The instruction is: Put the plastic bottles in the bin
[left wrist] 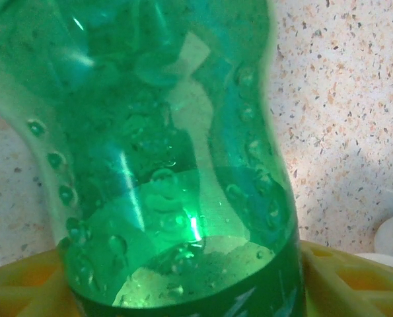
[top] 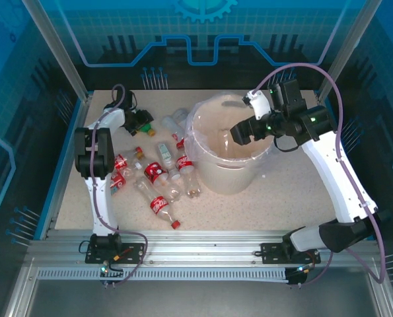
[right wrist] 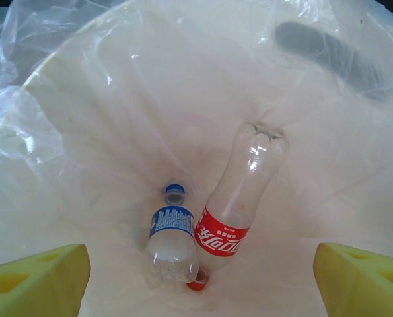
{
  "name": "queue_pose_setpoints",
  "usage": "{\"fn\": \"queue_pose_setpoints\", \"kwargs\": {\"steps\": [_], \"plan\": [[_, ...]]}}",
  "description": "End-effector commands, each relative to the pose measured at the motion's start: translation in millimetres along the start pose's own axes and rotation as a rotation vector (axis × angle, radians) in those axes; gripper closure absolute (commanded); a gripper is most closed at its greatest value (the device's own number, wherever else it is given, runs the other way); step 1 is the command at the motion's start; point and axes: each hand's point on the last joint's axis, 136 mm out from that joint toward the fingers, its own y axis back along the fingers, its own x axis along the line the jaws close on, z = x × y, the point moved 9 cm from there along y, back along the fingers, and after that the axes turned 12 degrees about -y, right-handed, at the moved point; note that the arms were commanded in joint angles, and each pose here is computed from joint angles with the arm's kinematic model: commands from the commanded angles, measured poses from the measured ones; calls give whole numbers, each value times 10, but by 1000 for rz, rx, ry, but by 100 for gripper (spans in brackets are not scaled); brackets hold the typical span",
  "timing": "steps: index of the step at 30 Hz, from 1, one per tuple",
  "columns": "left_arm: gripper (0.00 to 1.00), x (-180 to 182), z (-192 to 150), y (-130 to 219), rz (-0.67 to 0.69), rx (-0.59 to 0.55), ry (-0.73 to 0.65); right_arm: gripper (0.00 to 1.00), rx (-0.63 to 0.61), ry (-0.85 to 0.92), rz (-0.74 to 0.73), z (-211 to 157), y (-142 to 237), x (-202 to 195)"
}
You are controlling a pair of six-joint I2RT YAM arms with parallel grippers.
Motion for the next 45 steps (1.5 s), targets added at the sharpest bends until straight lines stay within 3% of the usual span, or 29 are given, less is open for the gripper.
{"fn": "queue_pose_setpoints", "kwargs": {"steps": [1, 7, 18, 27, 33, 45], "plan": [[36, -199, 83, 423, -61, -60, -57, 12, -62, -58, 37, 55, 57, -28], [40, -386, 123, 847, -147, -118, -118, 12, -90, -93, 78, 75, 51, -36], [52, -876, -52, 1762, -499, -223, -410, 13, -178, -142, 182, 294, 40, 38], [54, -1243, -373, 2356, -754, -323, -628, 13, -298, -117, 363, 661, 26, 368], [54, -1375, -635, 2599, -863, -405, -772, 13, -297, -109, 457, 890, -179, 629], [54, -1528, -1082, 2743, -1023, -347, -933, 7, -215, -112, 593, 1086, -707, 944]]}}
